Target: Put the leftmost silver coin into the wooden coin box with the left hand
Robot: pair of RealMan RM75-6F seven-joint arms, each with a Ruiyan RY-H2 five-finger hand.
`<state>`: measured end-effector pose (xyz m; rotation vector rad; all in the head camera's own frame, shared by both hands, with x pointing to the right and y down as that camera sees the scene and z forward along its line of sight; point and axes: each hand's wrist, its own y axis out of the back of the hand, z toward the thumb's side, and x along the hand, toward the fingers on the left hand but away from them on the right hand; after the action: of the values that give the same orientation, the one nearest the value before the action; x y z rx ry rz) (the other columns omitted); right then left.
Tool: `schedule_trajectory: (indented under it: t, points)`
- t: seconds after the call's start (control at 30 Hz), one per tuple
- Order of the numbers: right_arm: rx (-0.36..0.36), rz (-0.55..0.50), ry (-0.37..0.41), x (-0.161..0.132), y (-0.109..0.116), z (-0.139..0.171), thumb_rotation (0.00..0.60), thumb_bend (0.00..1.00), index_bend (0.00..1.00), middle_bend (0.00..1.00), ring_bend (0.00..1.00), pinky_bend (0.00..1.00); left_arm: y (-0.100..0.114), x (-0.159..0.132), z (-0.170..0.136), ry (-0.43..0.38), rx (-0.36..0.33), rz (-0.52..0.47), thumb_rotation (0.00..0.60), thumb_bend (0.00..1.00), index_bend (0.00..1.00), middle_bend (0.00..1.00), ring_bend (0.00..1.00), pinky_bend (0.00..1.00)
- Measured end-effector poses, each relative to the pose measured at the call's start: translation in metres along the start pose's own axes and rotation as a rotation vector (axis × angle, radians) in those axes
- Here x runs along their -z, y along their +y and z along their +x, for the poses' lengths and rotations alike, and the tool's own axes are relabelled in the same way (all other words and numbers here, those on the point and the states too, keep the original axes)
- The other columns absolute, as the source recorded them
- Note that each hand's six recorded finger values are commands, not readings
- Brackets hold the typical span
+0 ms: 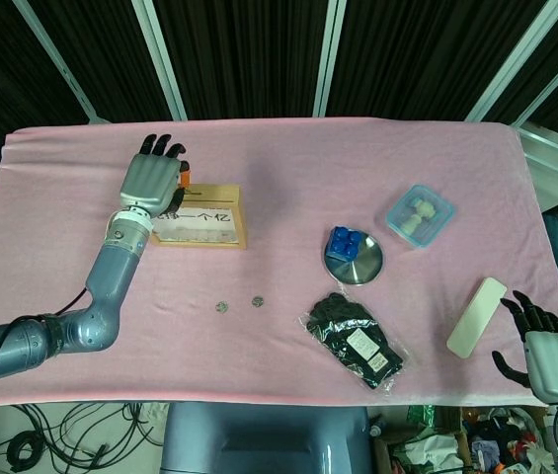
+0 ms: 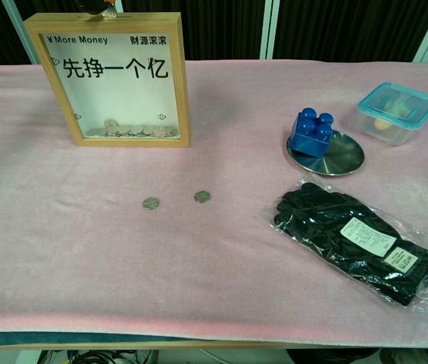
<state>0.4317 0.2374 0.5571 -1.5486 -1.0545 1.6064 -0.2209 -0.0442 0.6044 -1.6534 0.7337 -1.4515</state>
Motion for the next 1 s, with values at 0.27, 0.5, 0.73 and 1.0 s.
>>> schedule_trajectory:
  t: [0.27,0.5,0.73,1.0]
  points:
    - [0.000,-0.008,0.000,0.000,0.000,0.000,0.600,0.22,0.17,0.06,0.17,0.18,-0.001,-0.002,-0.001,-0.013,0.010,0.014,0.600,0.48,0.35,0.15,0.00,0.00]
    - [0.000,-0.012,-0.002,0.000,0.000,-0.001,0.600,0.22,0.17,0.06,0.17,0.18,0.003,-0.005,-0.004,-0.030,0.010,0.004,0.600,0.48,0.21,0.15,0.00,0.00]
    - [-0.001,-0.011,-0.005,0.001,0.000,-0.001,0.600,0.22,0.17,0.06,0.17,0.18,0.017,-0.008,-0.011,-0.056,-0.024,-0.020,0.600,0.48,0.20,0.15,0.00,0.00]
    - [-0.001,-0.008,-0.002,0.000,0.000,-0.002,0.600,0.22,0.17,0.06,0.17,0.18,0.027,0.002,-0.048,-0.084,-0.092,-0.007,0.600,0.47,0.20,0.13,0.00,0.00]
